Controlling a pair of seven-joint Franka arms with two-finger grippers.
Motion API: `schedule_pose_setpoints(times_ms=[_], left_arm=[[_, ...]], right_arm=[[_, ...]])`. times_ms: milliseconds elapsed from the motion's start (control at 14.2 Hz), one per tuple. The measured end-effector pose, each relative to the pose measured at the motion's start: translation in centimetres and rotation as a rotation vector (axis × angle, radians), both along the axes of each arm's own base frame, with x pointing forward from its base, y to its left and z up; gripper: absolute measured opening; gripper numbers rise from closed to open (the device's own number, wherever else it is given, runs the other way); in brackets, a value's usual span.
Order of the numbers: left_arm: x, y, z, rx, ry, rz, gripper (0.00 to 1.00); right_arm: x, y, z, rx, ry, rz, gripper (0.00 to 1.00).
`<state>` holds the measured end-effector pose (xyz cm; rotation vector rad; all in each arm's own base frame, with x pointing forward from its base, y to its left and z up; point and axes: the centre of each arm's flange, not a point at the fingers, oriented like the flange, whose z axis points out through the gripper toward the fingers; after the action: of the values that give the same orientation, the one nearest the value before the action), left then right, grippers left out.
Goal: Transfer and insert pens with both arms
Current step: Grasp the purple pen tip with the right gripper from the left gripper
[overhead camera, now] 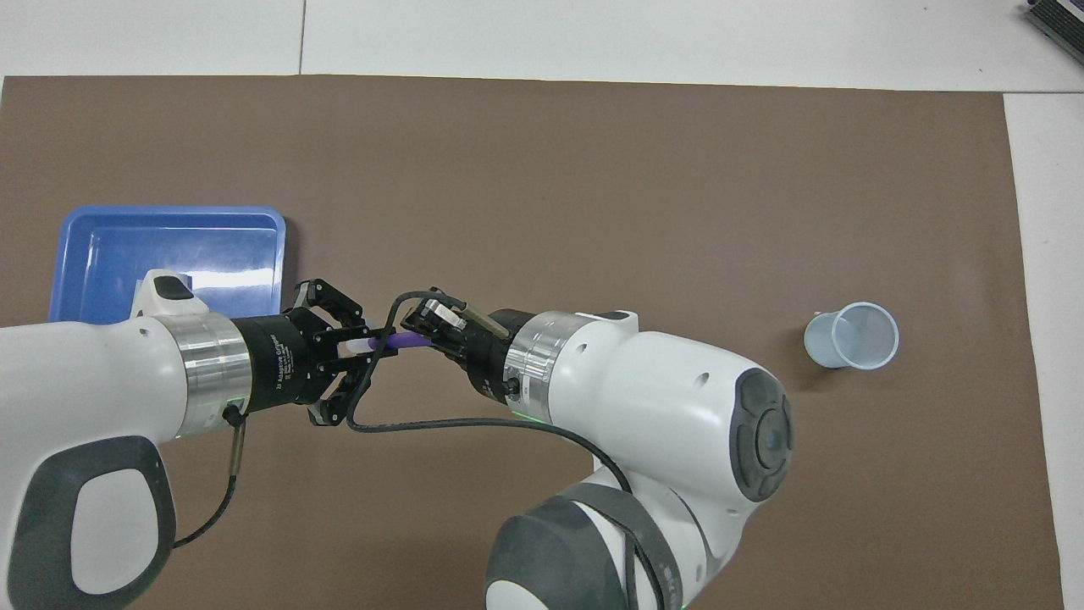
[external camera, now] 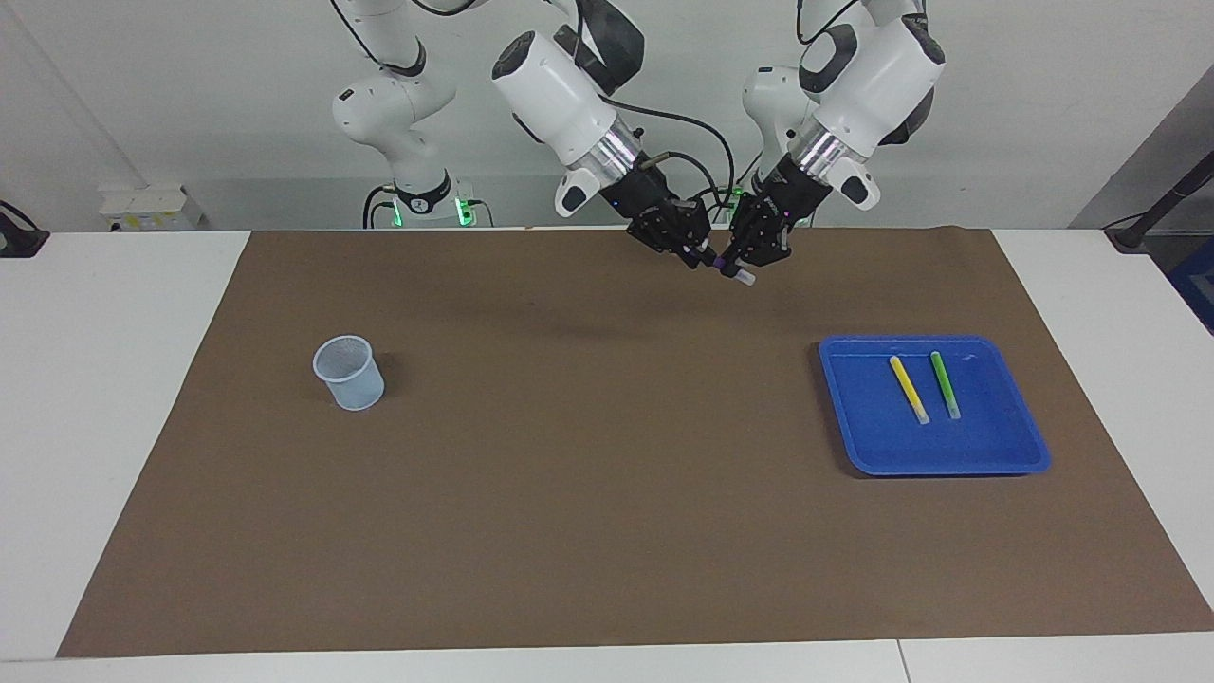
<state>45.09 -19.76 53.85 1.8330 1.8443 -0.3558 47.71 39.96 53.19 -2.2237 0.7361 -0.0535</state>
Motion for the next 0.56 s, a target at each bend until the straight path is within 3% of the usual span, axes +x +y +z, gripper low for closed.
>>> schedule_pose_setpoints(times_ms=[71, 565], left_arm=[[0.0, 0.08, 0.01, -0.001, 0.001, 0.001, 0.17], [0.03, 0.17, 0.02, -0.001, 0.0, 0.002, 0.17]], right_arm=[[0.0, 0.02, -0.03, 0.0, 0.0, 0.0, 0.18], [0.17, -0.17, -0.32, 0.026, 0.026, -0.015, 0.18]])
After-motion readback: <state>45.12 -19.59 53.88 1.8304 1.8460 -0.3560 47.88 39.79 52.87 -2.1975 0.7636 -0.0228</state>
